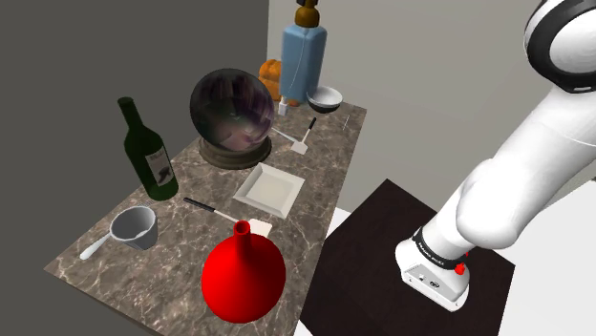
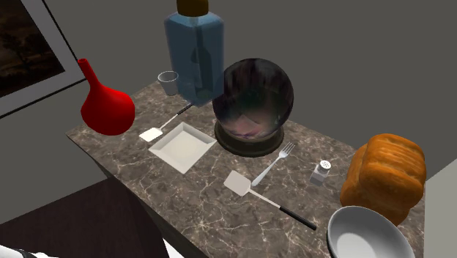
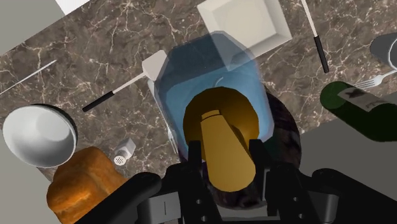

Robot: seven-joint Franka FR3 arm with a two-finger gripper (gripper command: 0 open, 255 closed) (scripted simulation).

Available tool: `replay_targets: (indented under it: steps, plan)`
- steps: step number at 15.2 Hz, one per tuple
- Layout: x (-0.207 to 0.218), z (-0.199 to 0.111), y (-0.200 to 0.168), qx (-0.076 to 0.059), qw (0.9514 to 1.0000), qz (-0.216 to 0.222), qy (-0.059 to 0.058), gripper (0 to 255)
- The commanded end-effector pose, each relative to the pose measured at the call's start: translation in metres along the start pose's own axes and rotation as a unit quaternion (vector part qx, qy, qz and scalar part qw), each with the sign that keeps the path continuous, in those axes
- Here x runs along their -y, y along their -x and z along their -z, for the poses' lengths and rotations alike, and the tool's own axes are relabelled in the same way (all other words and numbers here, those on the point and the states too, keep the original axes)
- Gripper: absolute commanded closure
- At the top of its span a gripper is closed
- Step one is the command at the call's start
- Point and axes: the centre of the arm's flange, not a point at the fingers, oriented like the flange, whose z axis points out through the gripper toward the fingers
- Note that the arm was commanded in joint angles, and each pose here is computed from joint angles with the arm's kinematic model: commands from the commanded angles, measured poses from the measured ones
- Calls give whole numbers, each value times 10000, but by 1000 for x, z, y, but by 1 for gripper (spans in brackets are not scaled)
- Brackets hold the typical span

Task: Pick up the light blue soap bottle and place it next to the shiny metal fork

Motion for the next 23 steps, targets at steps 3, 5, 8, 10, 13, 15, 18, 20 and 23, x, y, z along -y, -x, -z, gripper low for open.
replay_targets:
  steps: [3, 5, 8, 10, 13, 15, 18, 20, 23]
  plan:
    - [48, -19, 15, -4, 10000, -4, 1, 255]
    - [71, -29, 22, -4, 10000, -4, 1, 255]
    - [106, -45, 33, -4, 10000, -4, 1, 255]
    - [129, -55, 40, -4, 10000, -4, 1, 255]
    - [164, -71, 50, -4, 10000, -4, 1, 255]
    - [187, -81, 57, -4, 10000, -4, 1, 255]
    - [222, -97, 68, -4, 10000, -4, 1, 255]
    - [245, -107, 75, -4, 10000, -4, 1, 255]
    - [280, -123, 86, -4, 10000, -4, 1, 255]
